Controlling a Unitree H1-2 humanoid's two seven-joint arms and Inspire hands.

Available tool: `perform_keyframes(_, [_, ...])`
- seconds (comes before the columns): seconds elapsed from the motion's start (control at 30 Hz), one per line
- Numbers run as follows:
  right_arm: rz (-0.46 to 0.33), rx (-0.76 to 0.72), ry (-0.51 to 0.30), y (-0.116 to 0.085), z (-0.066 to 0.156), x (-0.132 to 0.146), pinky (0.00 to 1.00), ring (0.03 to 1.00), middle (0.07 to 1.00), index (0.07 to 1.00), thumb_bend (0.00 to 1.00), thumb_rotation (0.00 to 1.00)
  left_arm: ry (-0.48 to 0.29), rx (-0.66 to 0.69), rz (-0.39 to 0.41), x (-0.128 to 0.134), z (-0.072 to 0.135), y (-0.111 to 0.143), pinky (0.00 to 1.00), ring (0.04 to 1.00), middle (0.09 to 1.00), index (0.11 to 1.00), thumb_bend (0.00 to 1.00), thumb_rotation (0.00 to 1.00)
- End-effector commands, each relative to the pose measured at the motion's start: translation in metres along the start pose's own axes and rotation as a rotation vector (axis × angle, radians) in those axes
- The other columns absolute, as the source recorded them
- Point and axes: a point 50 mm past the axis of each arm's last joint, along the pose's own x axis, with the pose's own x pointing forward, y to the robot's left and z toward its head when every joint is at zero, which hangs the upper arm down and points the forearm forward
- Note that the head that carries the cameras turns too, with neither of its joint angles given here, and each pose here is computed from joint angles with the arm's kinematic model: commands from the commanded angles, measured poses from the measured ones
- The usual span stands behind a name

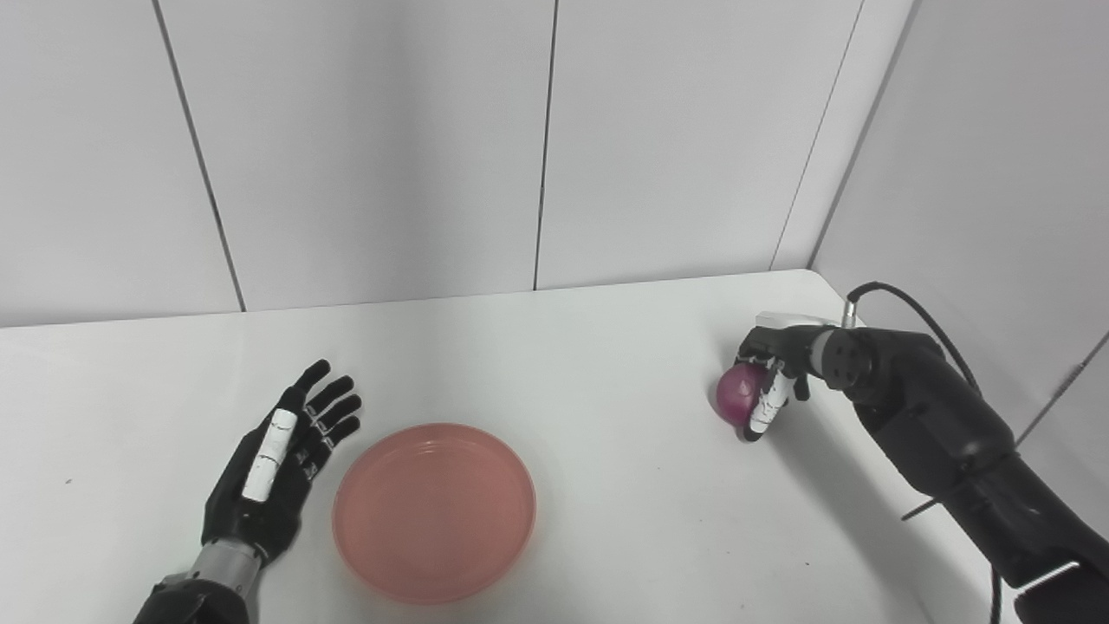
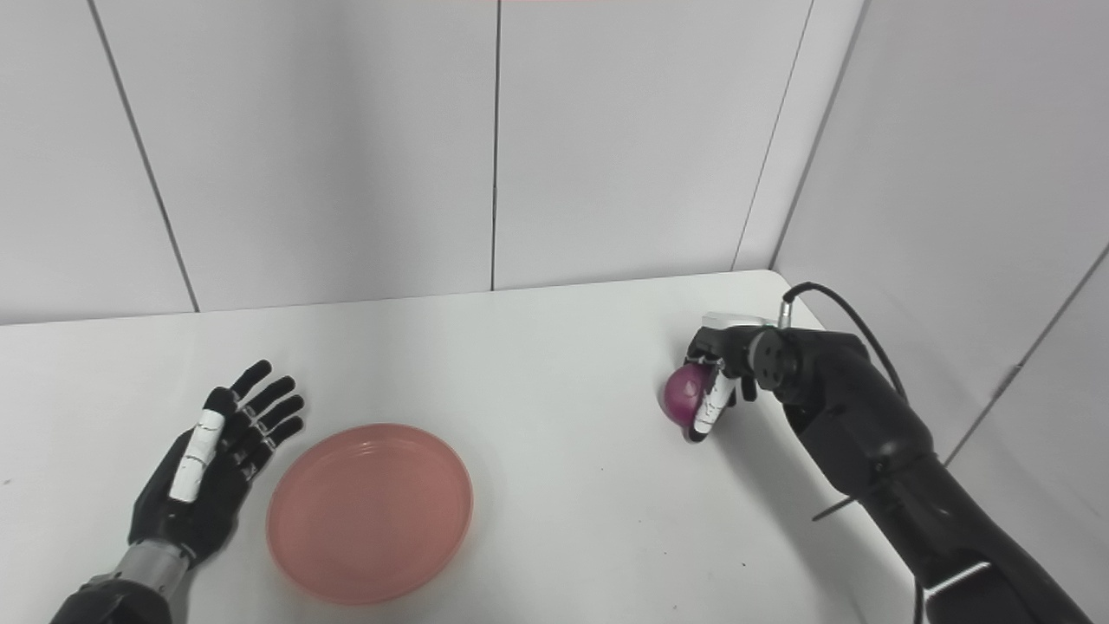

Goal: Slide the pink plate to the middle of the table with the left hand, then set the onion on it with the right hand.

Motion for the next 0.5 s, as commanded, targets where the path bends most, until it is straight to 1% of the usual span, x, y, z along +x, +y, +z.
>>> perform_keyframes(0.0, [0.067,0.009,-0.03,0.0147,0.0004,0.0018,0.28,0.392,0.561,0.61,0.78,0.13,0.185,-0.026,0.073,-0.0173,-0.0377,0.0136,0.88,0.86,0.857,0.881,0.8,0.66])
perform_keyframes(0.03, [0.065,0.009,-0.034,0.015,0.0007,0.0017,0.28,0.383,0.556,0.542,0.63,0.14,0.185,-0.027,0.073,-0.0173,-0.0377,0.0137,0.88,0.859,0.857,0.878,0.8,0.66])
perform_keyframes(0.07, [0.065,0.013,-0.037,0.0153,0.0014,0.0014,0.28,0.38,0.554,0.519,0.58,0.14,0.187,-0.029,0.074,-0.0173,-0.0377,0.0136,0.88,0.859,0.857,0.878,0.8,0.66])
perform_keyframes(0.1, [0.065,0.015,-0.039,0.0154,0.002,0.0011,0.28,0.382,0.557,0.507,0.55,0.14,0.188,-0.031,0.075,-0.0173,-0.0378,0.0135,0.88,0.859,0.859,0.878,0.81,0.65])
perform_keyframes(0.17, [0.06,0.014,-0.053,0.0157,0.0028,0.001,0.28,0.38,0.558,0.497,0.53,0.14,0.188,-0.029,0.074,-0.0172,-0.0378,0.0133,0.88,0.858,0.858,0.879,0.8,0.65])
perform_keyframes(0.27, [0.048,0.014,-0.07,0.0166,0.0038,0.0007,0.27,0.371,0.541,0.494,0.52,0.14,0.186,-0.029,0.072,-0.0175,-0.0379,0.0131,0.88,0.857,0.857,0.882,0.8,0.65])
perform_keyframes(0.3, [0.045,0.015,-0.072,0.0168,0.0041,0.0005,0.26,0.351,0.48,0.514,0.52,0.04,0.187,-0.029,0.072,-0.0177,-0.0378,0.0128,0.88,0.86,0.858,0.885,0.79,0.65])
perform_keyframes(0.47, [0.033,0.018,-0.078,0.0178,0.0041,0.0001,0.24,0.33,0.45,0.527,0.52,0.0,0.19,-0.025,0.071,-0.0178,-0.0383,0.0125,0.88,0.859,0.856,0.883,0.8,0.65])
